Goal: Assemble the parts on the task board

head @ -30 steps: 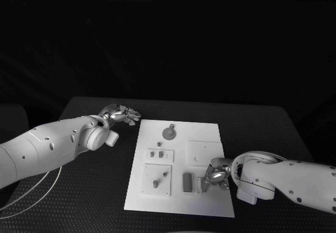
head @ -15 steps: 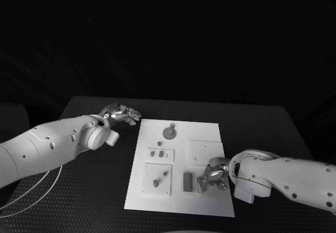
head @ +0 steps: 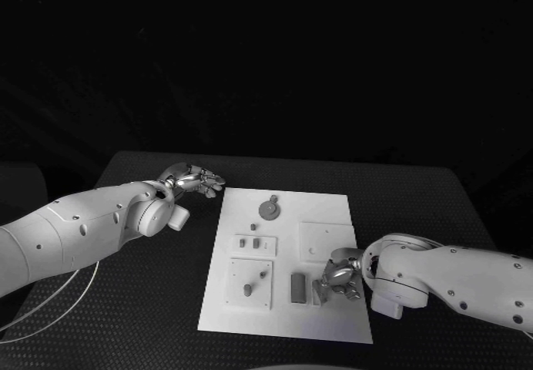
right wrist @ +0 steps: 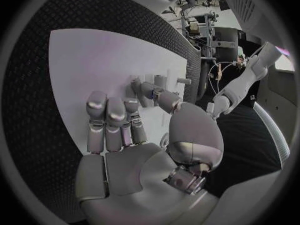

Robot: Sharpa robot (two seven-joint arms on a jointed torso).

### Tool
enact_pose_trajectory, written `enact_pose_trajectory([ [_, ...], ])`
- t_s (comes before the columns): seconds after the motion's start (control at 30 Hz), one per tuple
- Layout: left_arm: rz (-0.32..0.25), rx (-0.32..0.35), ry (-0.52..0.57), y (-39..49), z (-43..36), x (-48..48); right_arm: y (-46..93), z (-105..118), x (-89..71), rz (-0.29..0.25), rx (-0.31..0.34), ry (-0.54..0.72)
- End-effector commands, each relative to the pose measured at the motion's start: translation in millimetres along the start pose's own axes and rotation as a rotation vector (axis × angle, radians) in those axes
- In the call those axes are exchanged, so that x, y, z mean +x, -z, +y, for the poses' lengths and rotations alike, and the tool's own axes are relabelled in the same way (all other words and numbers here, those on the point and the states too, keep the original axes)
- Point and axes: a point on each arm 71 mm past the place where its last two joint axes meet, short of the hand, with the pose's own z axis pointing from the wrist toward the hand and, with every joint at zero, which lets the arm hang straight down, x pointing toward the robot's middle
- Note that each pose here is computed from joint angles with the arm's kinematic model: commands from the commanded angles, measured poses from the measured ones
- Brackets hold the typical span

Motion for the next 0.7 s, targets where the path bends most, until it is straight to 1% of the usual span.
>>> enact_pose_trajectory([
  [0.03,0.017,0.007,-0.002,-0.1,-1.5,2.1,-2.8,-0.3,12.6,0.056,0.007,0.05],
  [0.23,0.018,0.007,-0.002,-0.1,-1.5,2.1,-1.7,1.6,15.3,0.077,-0.008,0.064],
  [0.43,0.019,0.007,-0.002,-0.2,-1.6,2.4,-1.1,2.9,15.6,0.076,-0.026,0.059],
  [0.7,0.018,0.005,-0.002,-0.2,-1.3,1.9,-0.5,3.2,15.5,0.072,-0.034,0.056],
])
